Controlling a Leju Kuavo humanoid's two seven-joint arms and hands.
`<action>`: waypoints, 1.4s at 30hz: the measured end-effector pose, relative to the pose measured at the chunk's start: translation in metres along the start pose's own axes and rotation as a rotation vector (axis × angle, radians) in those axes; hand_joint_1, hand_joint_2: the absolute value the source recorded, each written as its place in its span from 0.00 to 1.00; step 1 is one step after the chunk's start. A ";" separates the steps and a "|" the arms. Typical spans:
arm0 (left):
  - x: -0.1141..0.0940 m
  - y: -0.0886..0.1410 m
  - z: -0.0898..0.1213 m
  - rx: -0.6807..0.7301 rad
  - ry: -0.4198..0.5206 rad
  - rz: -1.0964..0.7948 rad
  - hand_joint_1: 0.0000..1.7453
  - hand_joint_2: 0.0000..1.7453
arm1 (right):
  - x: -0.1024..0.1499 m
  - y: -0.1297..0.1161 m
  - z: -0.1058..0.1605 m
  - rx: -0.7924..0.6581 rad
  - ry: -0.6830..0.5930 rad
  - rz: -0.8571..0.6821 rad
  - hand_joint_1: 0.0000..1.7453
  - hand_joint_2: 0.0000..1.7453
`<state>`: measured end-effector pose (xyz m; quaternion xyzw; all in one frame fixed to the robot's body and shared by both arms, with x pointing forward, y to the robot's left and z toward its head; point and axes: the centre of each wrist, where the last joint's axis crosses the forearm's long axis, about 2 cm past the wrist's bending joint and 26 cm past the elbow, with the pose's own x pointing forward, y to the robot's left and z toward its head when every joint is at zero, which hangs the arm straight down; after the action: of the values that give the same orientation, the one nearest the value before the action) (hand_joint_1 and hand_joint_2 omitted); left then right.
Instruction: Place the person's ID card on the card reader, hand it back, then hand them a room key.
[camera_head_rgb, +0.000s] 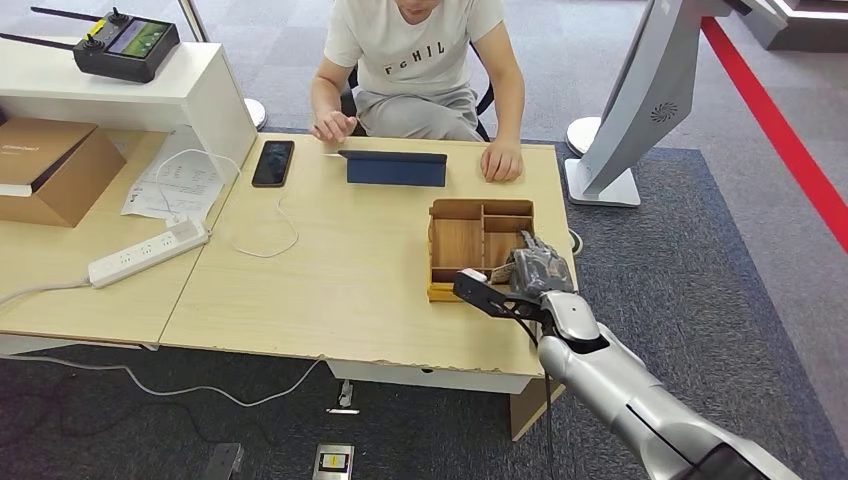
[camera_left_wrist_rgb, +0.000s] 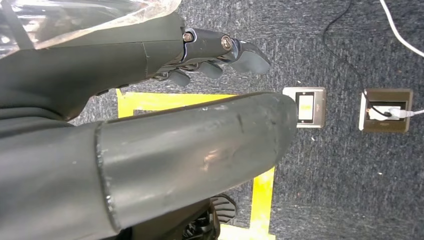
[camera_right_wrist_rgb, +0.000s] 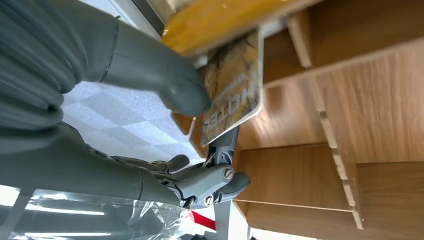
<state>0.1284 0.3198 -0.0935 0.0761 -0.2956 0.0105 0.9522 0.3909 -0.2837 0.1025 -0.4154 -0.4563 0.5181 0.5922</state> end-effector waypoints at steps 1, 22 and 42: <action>-0.001 0.000 0.000 0.000 0.002 0.000 0.00 0.00 | 0.000 0.000 0.000 0.002 -0.002 0.000 1.00 1.00; -0.018 0.000 0.007 0.002 0.060 0.010 0.00 0.00 | 0.011 0.001 0.000 0.018 -0.033 -0.011 1.00 1.00; -0.019 0.000 0.007 -0.003 0.054 0.017 0.00 0.00 | 0.020 -0.012 0.000 -0.117 -0.067 0.001 1.00 1.00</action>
<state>0.1085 0.3193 -0.0988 0.0720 -0.2705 0.0199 0.9598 0.3946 -0.2650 0.1165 -0.4321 -0.5053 0.5042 0.5512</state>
